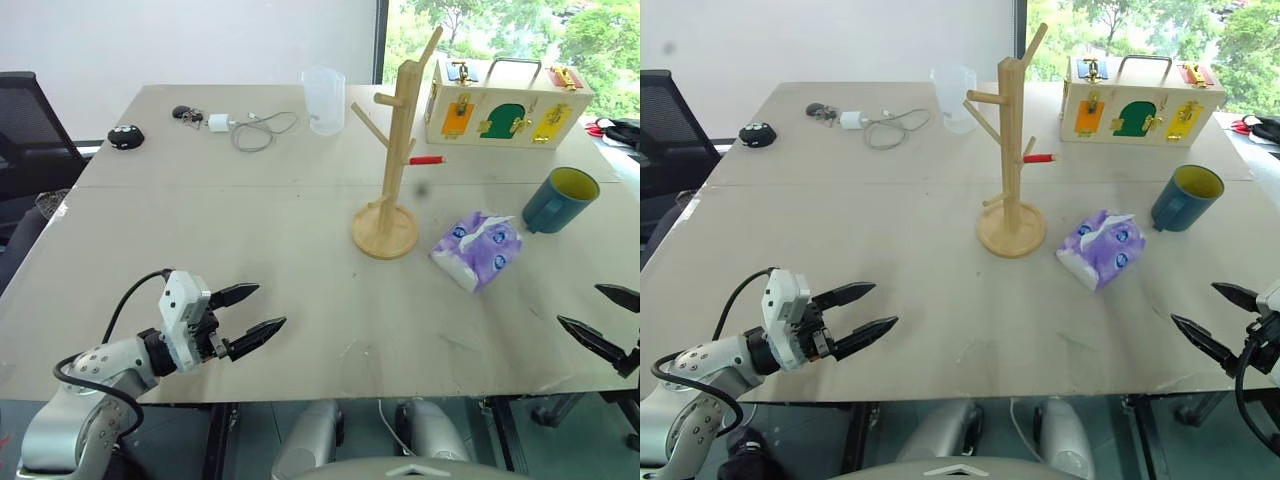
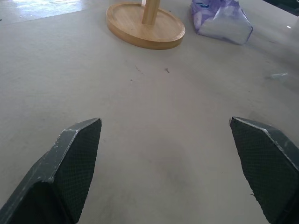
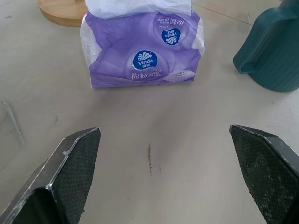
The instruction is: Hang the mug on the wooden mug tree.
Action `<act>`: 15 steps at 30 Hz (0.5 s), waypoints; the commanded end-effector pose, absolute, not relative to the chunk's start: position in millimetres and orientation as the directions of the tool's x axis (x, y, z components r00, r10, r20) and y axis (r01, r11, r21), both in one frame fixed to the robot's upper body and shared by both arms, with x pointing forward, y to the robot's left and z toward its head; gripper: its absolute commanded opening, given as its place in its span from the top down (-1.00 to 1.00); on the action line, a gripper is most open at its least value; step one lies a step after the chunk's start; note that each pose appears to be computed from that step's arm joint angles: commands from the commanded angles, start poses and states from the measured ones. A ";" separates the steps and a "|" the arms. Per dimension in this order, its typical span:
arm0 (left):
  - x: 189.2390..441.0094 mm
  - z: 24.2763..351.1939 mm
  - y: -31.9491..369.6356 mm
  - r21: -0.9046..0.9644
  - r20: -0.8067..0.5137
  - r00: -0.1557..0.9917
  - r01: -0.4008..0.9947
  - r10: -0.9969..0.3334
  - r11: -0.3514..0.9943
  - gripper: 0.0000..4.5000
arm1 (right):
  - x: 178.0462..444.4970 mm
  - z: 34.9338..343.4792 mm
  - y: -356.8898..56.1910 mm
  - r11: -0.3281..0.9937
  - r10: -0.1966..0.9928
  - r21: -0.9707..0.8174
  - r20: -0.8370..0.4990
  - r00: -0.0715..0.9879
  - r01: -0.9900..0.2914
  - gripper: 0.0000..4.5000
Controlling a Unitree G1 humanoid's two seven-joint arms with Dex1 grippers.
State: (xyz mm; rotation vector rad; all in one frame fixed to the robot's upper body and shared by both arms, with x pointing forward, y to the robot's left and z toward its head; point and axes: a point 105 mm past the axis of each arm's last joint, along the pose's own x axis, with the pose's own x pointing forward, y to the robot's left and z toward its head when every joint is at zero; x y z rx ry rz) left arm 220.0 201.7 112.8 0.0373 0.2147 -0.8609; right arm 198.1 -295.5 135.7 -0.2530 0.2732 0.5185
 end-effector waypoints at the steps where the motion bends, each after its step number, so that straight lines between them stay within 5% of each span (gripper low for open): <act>1: 222.9 136.7 193.4 -0.005 -0.133 0.596 0.798 -0.792 0.602 -1.00 | 213.6 159.7 -271.3 0.798 0.490 -0.249 -0.260 0.832 -0.548 -0.98; 6: 205.1 168.4 171.7 0.011 -0.055 0.387 0.922 -0.921 0.387 -1.00 | 240.2 182.2 -203.4 0.664 0.608 -0.328 -0.284 0.741 -0.671 -0.98; 15: 200.6 174.7 163.4 0.044 -0.092 0.311 0.950 -0.946 0.308 -1.00 | 273.0 161.2 -172.4 0.651 0.616 -0.301 -0.328 0.716 -0.697 -0.98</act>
